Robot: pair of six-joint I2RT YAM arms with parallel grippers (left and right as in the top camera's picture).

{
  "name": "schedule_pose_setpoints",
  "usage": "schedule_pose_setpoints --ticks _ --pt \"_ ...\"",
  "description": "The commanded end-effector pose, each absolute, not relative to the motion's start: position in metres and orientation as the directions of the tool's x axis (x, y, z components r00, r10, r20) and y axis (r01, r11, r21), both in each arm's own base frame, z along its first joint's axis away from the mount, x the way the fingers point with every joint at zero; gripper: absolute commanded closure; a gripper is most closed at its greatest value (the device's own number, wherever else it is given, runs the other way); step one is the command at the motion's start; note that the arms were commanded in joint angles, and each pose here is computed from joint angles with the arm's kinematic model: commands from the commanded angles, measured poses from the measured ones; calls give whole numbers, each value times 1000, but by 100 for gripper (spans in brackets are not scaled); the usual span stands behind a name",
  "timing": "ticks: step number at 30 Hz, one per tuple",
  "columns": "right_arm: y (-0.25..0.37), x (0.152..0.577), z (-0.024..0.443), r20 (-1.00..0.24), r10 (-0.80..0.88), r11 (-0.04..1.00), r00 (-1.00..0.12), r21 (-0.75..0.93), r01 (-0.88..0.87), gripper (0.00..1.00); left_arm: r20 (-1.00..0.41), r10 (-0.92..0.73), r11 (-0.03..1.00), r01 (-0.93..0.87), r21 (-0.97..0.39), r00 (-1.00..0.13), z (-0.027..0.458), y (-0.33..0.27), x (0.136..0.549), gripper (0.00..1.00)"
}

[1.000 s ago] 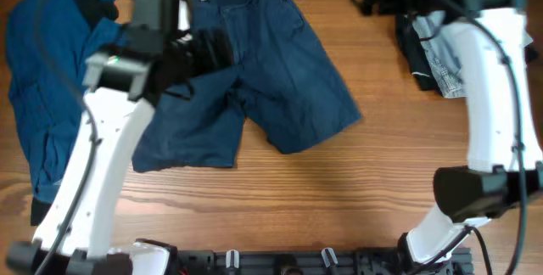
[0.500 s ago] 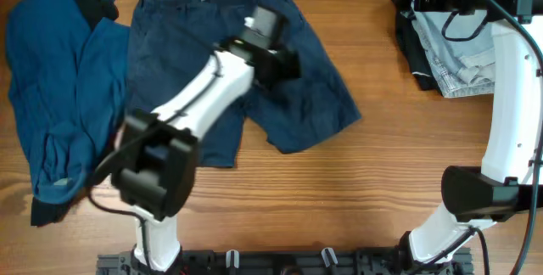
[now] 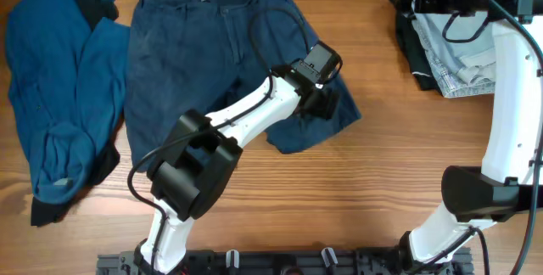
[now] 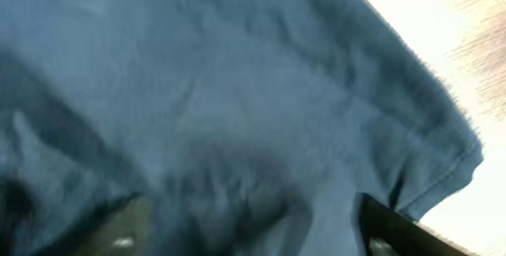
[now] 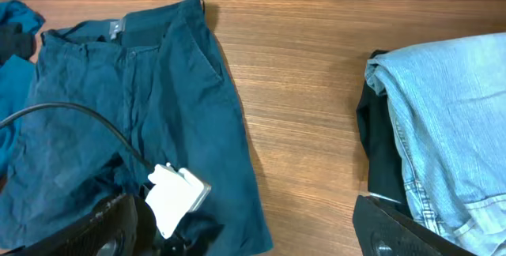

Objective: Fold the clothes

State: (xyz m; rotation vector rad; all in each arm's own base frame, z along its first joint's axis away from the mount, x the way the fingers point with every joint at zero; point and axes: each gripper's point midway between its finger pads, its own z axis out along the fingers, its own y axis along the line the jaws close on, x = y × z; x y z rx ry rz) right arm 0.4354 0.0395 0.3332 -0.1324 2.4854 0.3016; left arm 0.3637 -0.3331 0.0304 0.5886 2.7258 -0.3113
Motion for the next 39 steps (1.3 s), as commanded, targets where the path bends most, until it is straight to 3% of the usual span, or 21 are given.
schedule_pose_setpoints --ticks 1,5,11,12,14,17,18,20,21,22,26,29,31,33,36,39 --pt "40 435 332 -593 -13 966 -805 201 -164 12 -322 408 882 460 -105 -854 25 -330 350 34" --pt "40 433 331 -587 -14 966 -809 202 -163 12 -313 437 868 486 -98 -843 23 -339 338 40" --pt "40 427 327 -563 -18 966 -826 204 -160 12 -248 477 862 503 -51 -843 -3 -338 323 80" --pt "40 427 326 -561 -21 966 -828 203 -162 12 -247 477 867 498 -26 -843 -5 -334 325 75" --pt "40 425 326 -556 -22 966 -831 204 -162 12 -250 475 873 488 12 -844 -6 -327 329 41" --pt "40 425 325 -557 -39 965 -830 195 -176 12 -251 475 873 487 18 -843 -6 -326 330 28" --pt "40 424 325 -555 -39 965 -831 195 -175 12 -252 475 873 487 17 -843 -6 -326 330 32" --pt "40 424 325 -552 -39 965 -833 196 -175 12 -245 478 872 488 19 -844 -10 -326 329 58" --pt "40 424 324 -552 -39 965 -833 195 -175 12 -228 492 866 499 26 -841 -18 -326 326 83" --pt "40 424 325 -553 -42 965 -832 193 -177 12 -219 506 858 513 31 -834 -22 -327 323 96" --pt "40 424 324 -554 -50 965 -831 189 -184 12 -140 543 840 540 61 -828 -21 -317 308 96" --pt "40 423 324 -554 -61 964 -830 183 -193 12 93 540 829 548 112 -836 -13 -275 272 96" --pt "40 423 324 -554 -60 964 -830 184 -193 12 180 520 840 538 68 -835 -13 -266 255 96" --pt "40 423 324 -552 -61 964 -831 184 -193 12 223 482 865 500 29 -847 -14 -261 247 96" --pt "40 423 324 -552 -61 964 -832 184 -193 11 309 351 916 392 82 -884 -20 -234 234 96" --pt "47 436 336 -616 -63 952 -785 200 -234 8 291 358 916 394 75 -887 -9 -235 234 96"
